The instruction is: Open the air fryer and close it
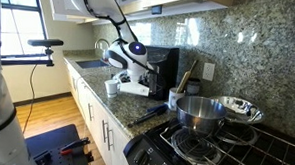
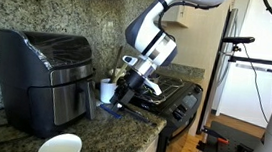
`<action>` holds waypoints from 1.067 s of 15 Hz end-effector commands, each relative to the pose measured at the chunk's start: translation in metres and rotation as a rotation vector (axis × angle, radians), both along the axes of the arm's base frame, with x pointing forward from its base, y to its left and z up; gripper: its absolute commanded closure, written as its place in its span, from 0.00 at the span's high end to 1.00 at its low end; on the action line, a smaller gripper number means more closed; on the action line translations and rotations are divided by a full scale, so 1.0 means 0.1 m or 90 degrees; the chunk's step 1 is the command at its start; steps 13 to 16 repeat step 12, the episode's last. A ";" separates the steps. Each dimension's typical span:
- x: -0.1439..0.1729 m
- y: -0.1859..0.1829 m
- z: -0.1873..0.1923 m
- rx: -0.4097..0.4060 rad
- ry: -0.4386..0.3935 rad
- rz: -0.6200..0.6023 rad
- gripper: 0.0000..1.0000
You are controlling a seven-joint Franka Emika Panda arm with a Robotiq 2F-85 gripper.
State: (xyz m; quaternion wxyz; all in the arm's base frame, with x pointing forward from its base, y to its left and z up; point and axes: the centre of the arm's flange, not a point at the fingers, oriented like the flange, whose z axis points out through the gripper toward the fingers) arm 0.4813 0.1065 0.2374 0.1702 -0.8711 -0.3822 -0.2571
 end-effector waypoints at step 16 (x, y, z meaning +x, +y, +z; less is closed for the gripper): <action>-0.37 -0.23 0.17 -0.010 0.039 -0.023 1.00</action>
